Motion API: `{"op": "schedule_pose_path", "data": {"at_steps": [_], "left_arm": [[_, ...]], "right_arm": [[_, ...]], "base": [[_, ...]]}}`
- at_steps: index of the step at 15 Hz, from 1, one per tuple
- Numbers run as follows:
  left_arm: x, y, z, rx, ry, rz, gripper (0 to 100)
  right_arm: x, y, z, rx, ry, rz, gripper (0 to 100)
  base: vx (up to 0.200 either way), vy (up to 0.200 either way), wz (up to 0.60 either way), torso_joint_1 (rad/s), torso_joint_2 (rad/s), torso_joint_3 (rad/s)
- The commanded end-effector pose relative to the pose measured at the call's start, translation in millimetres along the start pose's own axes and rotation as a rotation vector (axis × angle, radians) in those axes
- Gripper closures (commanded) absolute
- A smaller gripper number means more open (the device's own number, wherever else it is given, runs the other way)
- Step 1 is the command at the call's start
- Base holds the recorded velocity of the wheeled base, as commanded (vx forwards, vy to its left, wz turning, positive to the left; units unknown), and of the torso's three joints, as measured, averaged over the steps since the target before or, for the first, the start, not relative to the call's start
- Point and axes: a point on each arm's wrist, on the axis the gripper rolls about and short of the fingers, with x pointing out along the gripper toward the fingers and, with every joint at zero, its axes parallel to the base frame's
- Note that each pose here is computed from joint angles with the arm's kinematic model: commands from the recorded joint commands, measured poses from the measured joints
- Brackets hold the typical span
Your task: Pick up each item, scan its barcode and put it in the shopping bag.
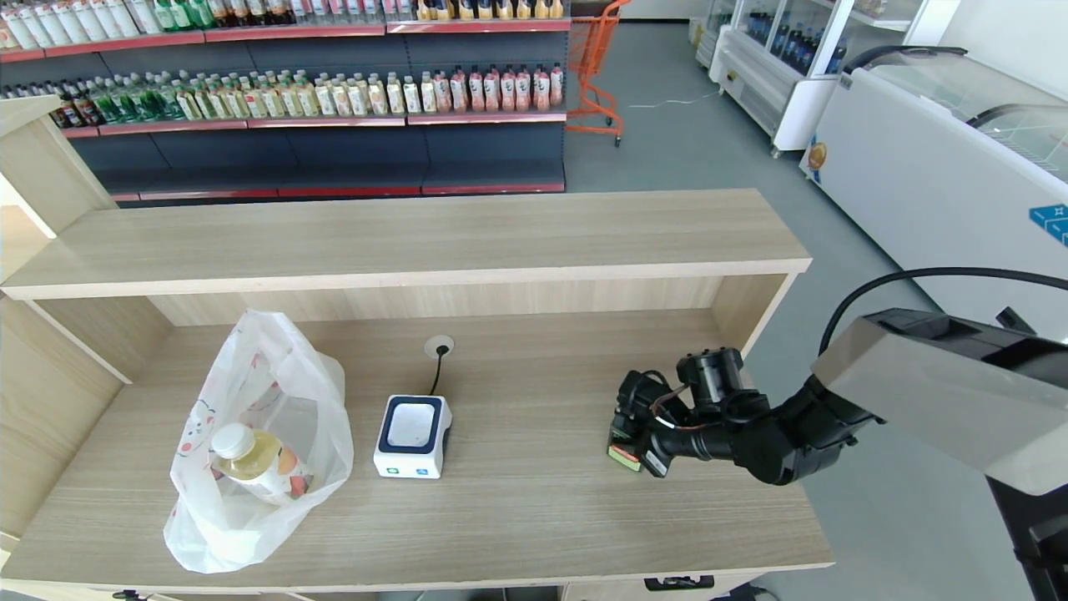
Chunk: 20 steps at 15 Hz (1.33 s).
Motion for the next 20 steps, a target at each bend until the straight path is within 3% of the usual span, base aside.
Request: {"op": "schedule_pose_path", "data": {"at_steps": [1, 4, 6, 7, 9, 12, 13, 15, 17, 19, 20], "left_arm": [[0.0, 0.0, 0.0, 0.000, -0.001, 0.000, 0], [0.0, 0.0, 0.0, 0.000, -0.001, 0.000, 0], [0.0, 0.0, 0.0, 0.000, -0.001, 0.000, 0], [0.0, 0.0, 0.0, 0.000, -0.001, 0.000, 0], [0.0, 0.0, 0.0, 0.000, -0.001, 0.000, 0], [0.0, 0.0, 0.0, 0.000, -0.001, 0.000, 0], [0.0, 0.0, 0.0, 0.000, -0.001, 0.000, 0], [0.0, 0.0, 0.0, 0.000, -0.001, 0.000, 0], [0.0, 0.0, 0.0, 0.000, -0.001, 0.000, 0], [0.0, 0.0, 0.0, 0.000, -0.001, 0.000, 0], [0.0, 0.0, 0.0, 0.000, -0.001, 0.000, 0]], "right_arm": [[-2.3, 0.3, -1.3, 0.006, 0.006, 0.001, 100], [-15.2, -1.2, 1.8, 0.021, -0.002, -0.010, 100], [-57.9, -6.5, 17.1, 0.182, -0.065, -0.068, 100], [-69.8, -8.4, 18.7, 0.219, -0.082, -0.088, 100], [-141.9, -13.1, 11.3, 0.268, -0.123, -0.216, 100], [-201.7, -19.1, 0.9, -0.130, -0.097, -0.365, 100], [-210.7, -19.5, -0.2, -0.299, -0.131, -0.366, 100], [-215.2, -15.3, -4.0, -0.627, -0.308, -0.220, 100], [-211.4, -7.0, 3.2, -1.108, -0.505, -0.175, 100], [-201.5, 15.8, 16.8, -1.477, -0.704, -0.158, 100], [-198.4, 25.9, 24.3, -1.591, -0.756, -0.159, 100]], "base": [[0.000, 0.000, 0.00, 0.000, 0.00, 0.000], [0.000, 0.000, 0.00, 0.000, 0.00, 0.000], [0.000, 0.000, 0.00, 0.000, 0.00, 0.000], [0.000, 0.000, 0.00, 0.000, 0.00, 0.000], [0.000, 0.000, 0.00, 0.000, 0.00, 0.000], [0.000, 0.000, 0.00, 0.000, 0.00, 0.000], [0.000, 0.000, 0.00, 0.000, 0.00, 0.000], [0.000, 0.000, 0.00, 0.000, 0.00, 0.000], [0.000, 0.000, 0.00, 0.000, 0.00, 0.000], [0.000, 0.000, 0.00, 0.000, 0.00, 0.000], [0.000, 0.000, 0.00, 0.000, 0.00, 0.000]]}}
